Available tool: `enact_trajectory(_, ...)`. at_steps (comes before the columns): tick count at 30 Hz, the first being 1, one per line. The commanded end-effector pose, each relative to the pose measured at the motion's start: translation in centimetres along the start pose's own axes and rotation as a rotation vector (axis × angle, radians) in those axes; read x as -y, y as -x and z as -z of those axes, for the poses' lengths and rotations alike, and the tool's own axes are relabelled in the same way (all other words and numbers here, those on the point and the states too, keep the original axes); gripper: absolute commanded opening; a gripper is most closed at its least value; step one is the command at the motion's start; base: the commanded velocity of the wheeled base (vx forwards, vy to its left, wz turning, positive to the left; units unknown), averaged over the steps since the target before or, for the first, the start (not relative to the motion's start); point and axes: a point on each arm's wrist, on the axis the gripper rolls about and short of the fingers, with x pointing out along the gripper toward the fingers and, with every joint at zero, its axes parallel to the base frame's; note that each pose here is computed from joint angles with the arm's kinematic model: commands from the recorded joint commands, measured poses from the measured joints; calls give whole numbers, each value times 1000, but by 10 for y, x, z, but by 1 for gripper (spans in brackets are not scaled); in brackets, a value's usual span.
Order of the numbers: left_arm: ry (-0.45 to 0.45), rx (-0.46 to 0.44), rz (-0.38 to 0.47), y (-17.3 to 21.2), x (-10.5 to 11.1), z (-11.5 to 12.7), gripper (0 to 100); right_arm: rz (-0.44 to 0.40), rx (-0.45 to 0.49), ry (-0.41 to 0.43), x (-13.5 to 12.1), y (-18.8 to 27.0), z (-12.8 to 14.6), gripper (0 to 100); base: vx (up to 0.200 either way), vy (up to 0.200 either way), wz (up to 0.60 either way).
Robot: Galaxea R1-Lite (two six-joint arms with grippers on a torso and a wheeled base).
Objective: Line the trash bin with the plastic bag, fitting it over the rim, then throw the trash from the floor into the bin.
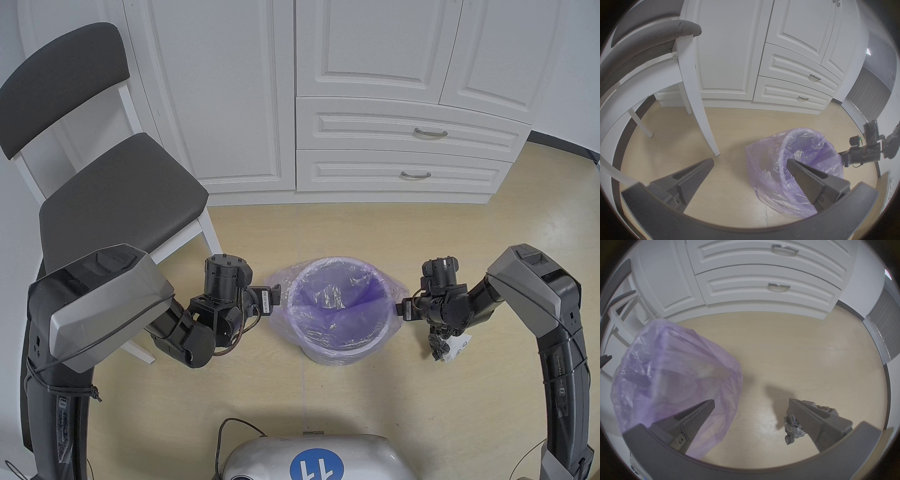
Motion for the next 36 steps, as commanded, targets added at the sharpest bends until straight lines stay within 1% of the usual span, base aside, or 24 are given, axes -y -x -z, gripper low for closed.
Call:
enact_trajectory(1,4,1,-5,-4,-2,1,100,8,-128,-67,2,-31,20,100,0,0,0)
enact_trajectory(2,4,1,-5,-4,-2,1,100,8,-128,-67,2,-31,20,100,0,0,0)
enact_trajectory(3,3,-2,-5,-5,-2,3,100,-15,-167,-102,2,-31,17,100,0,0,0)
enact_trajectory(5,3,-2,-5,-6,-2,4,100,-40,-193,-117,2,-31,16,100,0,0,0)
enact_trajectory(13,16,1,-8,-7,-3,4,100,-55,-226,-125,3,-29,14,100,0,0,0)
enact_trajectory(16,17,27,-13,-10,-8,2,100,-54,-244,-108,6,-18,15,100,0,0,0)
enact_trajectory(17,20,38,-13,-10,-9,-2,100,-73,-248,-92,7,-10,12,100,0,0,0)
enact_trajectory(20,19,39,-3,-8,-4,-6,100,-125,-261,-40,12,8,7,100,0,0,0)
enact_trajectory(22,15,40,7,-8,1,-7,100,-146,-263,7,22,21,5,100,0,0,0)
enact_trajectory(23,14,38,8,-9,2,-7,100,-151,-262,16,23,24,5,100,0,0,0)
enact_trajectory(25,8,14,7,-13,4,-4,100,-161,-262,50,31,36,2,100,0,0,0)
enact_trajectory(30,8,3,0,-28,5,5,100,-162,-253,41,41,53,-4,100,0,0,0)
enact_trajectory(35,15,-30,-21,-35,-3,23,100,-157,-250,20,50,72,-5,100,0,0,0)
enact_trajectory(36,16,-30,-21,-35,-3,23,100,-155,-249,19,51,73,-5,100,0,0,0)
